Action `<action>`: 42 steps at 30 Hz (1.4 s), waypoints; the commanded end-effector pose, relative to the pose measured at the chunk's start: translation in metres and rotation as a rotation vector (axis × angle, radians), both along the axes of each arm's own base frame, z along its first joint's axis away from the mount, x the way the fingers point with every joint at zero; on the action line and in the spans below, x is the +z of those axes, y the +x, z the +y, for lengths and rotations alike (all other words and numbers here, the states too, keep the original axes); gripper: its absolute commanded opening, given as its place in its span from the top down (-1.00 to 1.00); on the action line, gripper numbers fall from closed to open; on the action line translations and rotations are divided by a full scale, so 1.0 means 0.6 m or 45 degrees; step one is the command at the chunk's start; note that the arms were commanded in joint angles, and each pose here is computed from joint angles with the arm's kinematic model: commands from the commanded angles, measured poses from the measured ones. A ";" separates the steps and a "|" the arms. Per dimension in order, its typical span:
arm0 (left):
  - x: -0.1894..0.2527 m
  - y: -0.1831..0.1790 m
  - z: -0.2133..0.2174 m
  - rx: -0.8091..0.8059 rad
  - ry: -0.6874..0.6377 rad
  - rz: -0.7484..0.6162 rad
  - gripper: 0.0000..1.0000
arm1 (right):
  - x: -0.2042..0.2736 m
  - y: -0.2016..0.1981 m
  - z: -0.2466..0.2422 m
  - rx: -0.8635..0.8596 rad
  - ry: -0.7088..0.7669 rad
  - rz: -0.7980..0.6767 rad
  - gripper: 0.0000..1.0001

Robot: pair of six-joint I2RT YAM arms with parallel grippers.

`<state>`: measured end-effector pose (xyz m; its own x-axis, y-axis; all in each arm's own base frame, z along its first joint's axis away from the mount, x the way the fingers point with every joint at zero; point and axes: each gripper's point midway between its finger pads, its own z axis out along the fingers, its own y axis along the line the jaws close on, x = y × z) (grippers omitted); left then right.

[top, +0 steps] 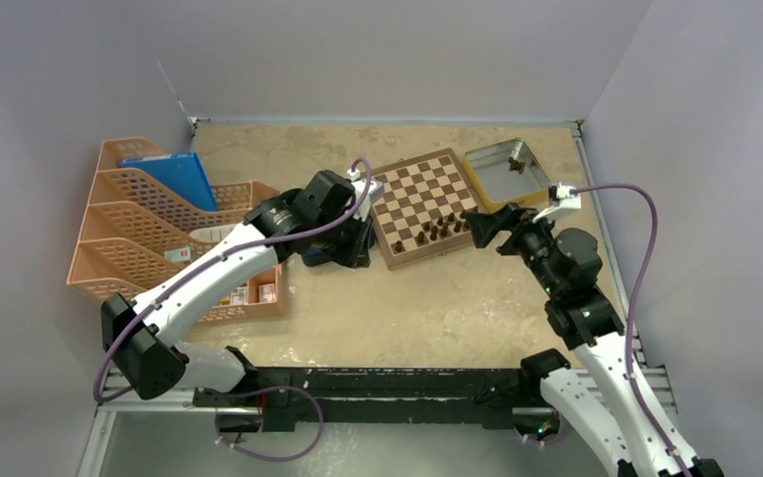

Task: Set up the chess pieces on the board
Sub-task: Place the chess piece on the chessboard.

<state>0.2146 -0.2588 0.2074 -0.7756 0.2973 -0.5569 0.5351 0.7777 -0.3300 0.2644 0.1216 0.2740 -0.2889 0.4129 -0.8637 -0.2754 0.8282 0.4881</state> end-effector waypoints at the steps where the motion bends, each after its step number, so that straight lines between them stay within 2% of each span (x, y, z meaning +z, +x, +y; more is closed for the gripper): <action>1: 0.016 0.017 -0.011 -0.015 -0.043 -0.079 1.00 | 0.044 0.010 -0.019 -0.096 0.033 -0.081 -0.96; 8: 0.007 0.043 -0.043 -0.029 -0.057 -0.055 1.00 | 0.037 0.032 -0.015 -0.113 0.012 -0.024 -0.95; 16: -0.009 0.089 -0.088 -0.056 -0.019 -0.023 1.00 | 0.049 0.008 0.000 -0.021 0.058 -0.074 -0.96; 29: -0.076 0.189 -0.151 -0.055 0.205 0.065 1.00 | 0.096 -0.035 -0.005 0.017 0.109 -0.201 -0.96; 42: -0.142 0.215 -0.156 -0.074 0.327 0.107 0.97 | 0.135 -0.051 -0.023 -0.026 0.092 -0.298 -0.96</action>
<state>0.3335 -0.3498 0.1114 -0.8152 0.4534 -0.3604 0.5414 0.8176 -0.1960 0.2389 0.1133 0.3228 -0.1637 0.4666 -0.8692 -0.3432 0.7991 0.4936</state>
